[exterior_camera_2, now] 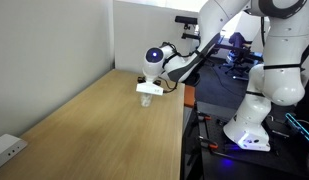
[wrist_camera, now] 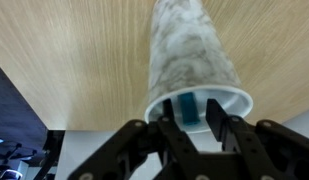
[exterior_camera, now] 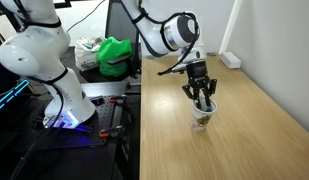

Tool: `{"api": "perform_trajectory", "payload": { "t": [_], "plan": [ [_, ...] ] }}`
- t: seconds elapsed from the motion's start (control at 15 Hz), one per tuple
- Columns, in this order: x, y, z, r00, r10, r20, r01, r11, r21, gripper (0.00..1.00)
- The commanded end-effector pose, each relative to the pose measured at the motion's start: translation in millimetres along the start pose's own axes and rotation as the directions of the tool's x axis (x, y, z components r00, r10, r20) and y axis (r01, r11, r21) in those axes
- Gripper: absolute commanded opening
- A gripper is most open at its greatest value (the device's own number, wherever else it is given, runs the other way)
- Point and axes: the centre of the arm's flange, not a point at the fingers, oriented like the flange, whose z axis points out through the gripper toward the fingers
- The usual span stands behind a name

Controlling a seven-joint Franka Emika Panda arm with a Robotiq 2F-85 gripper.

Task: Remove the marker from the mug cup and place it on the table

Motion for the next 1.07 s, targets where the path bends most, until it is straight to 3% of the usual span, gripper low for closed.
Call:
{"api": "perform_trajectory", "payload": {
  "t": [0.0, 1.0],
  "plan": [
    [6.6, 5.2, 1.3, 1.0, -0.004, 0.02, 0.004, 1.0, -0.009, 0.41],
    [16.4, 2.4, 2.1, 0.996, -0.086, 0.036, 0.087, 0.996, -0.027, 0.41]
  ]
}}
